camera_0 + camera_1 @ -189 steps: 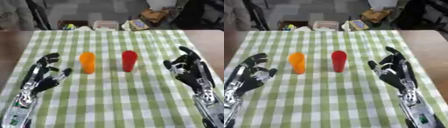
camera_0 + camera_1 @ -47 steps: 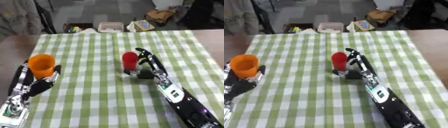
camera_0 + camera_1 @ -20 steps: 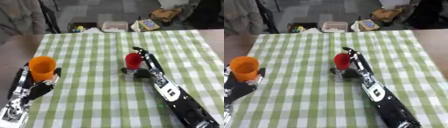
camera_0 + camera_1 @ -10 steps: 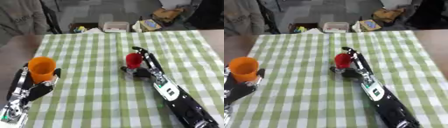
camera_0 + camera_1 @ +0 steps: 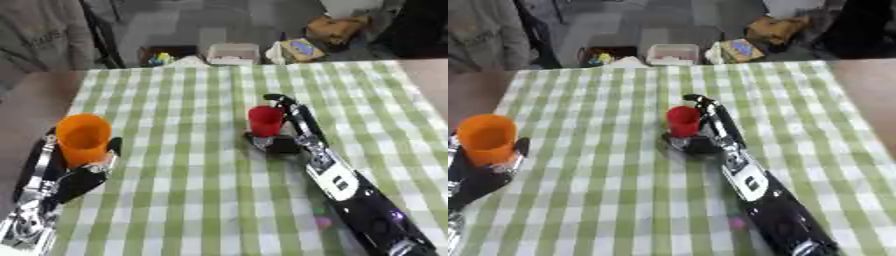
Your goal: Pour the contents of one cup into another cup.
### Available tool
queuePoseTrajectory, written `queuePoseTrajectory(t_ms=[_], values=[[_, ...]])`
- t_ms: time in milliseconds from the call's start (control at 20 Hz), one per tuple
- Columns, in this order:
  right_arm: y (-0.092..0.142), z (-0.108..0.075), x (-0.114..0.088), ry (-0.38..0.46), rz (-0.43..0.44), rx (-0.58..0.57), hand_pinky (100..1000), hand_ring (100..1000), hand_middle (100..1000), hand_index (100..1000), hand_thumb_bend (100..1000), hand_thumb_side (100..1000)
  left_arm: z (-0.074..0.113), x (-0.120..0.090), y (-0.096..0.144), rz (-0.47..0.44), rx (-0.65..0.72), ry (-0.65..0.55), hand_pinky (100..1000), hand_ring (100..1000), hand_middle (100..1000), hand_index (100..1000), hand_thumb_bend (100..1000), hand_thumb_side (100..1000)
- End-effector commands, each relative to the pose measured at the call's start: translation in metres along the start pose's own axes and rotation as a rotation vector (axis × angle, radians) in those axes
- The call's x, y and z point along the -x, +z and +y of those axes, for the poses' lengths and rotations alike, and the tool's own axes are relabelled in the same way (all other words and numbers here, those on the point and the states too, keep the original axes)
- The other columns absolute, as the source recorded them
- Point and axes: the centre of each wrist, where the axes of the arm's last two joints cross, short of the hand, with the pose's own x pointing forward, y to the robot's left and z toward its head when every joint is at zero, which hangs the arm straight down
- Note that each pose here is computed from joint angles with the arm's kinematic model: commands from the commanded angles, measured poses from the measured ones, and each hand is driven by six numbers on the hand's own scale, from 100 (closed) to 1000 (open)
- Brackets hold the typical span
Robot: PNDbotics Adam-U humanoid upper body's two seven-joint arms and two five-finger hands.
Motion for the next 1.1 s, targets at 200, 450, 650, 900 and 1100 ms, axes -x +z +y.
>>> queuePoseTrajectory(t_ms=[200, 450, 650, 900, 1100], values=[[0.007, 0.010, 0.006, -0.032, 0.035, 0.016, 335, 326, 206, 754, 298, 100, 0.004, -0.010, -0.006, -0.038, -0.006, -0.008, 433, 394, 229, 519, 100, 152], [0.005, 0.009, 0.001, -0.047, 0.019, 0.044, 300, 297, 182, 731, 185, 100, 0.005, -0.010, -0.006, -0.038, -0.008, -0.010, 433, 388, 229, 519, 100, 154], [0.001, 0.004, -0.008, -0.065, -0.004, 0.068, 300, 302, 188, 733, 159, 100, 0.005, -0.011, -0.006, -0.041, -0.011, -0.010, 434, 387, 229, 519, 100, 154], [-0.001, -0.001, -0.019, -0.079, -0.040, 0.046, 331, 338, 217, 756, 215, 100, 0.009, -0.012, -0.005, -0.042, -0.022, -0.017, 437, 390, 234, 524, 100, 155], [0.001, -0.003, -0.027, -0.073, -0.076, -0.021, 347, 355, 233, 775, 262, 100, 0.014, -0.015, -0.005, -0.045, -0.035, -0.030, 442, 393, 238, 528, 100, 157]])
